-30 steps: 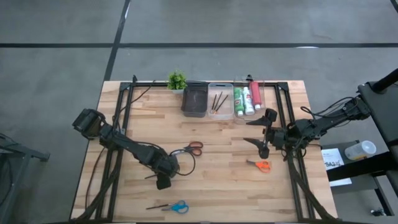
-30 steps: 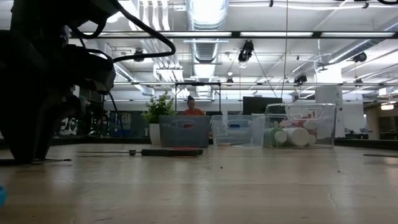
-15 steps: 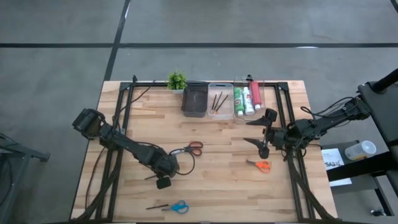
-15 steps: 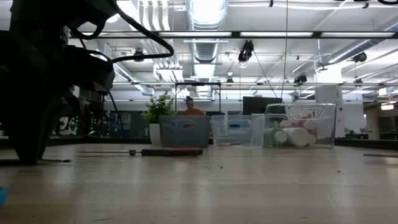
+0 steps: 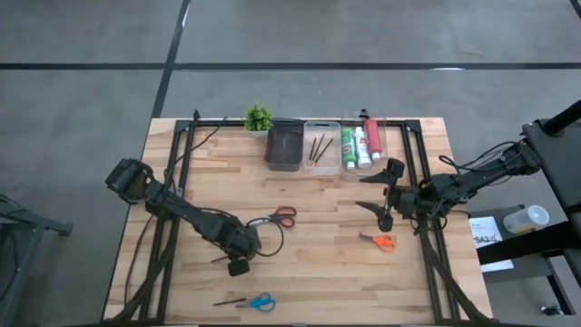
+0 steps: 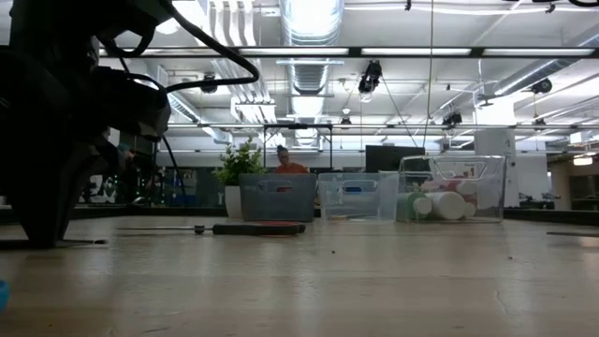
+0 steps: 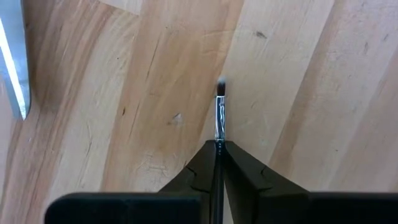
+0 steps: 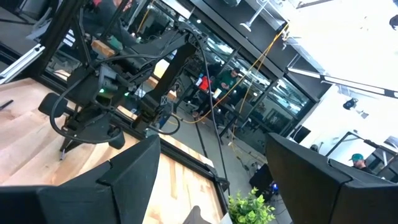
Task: Pick & Place Paint Supplies
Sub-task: Put the top silver paint brush into the white transparent bin
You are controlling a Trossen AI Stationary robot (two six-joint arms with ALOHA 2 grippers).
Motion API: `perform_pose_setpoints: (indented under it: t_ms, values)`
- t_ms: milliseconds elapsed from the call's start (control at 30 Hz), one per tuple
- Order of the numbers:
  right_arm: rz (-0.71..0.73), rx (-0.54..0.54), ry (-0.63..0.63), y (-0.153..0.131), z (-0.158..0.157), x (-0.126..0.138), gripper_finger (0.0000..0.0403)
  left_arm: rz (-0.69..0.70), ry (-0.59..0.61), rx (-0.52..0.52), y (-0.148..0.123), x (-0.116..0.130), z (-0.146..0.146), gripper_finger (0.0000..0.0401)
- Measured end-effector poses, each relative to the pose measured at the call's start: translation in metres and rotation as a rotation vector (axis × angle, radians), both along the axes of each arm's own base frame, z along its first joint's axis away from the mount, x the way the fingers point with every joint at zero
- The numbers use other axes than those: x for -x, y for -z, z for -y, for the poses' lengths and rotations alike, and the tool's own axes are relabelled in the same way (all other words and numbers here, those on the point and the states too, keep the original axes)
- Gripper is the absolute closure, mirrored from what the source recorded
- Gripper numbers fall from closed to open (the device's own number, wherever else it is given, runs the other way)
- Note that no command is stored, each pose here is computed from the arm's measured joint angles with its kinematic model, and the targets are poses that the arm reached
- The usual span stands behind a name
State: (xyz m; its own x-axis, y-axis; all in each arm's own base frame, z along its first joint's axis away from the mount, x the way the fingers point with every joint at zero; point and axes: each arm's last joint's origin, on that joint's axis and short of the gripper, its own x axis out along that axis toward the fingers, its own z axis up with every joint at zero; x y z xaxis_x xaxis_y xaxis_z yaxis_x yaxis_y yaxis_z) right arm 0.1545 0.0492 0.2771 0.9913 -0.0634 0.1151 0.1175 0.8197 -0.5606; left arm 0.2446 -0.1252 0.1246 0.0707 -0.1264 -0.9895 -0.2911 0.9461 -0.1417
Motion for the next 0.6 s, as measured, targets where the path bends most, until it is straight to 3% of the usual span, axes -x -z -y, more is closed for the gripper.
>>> perform_pose_setpoints:
  t_ms: [600]
  values:
    - [0.0, 0.002, 0.0, 0.0, 0.0, 0.0001, 0.0115, 0.0, -0.048, 0.049, -0.005, -0.0017, -0.0075, 0.0372]
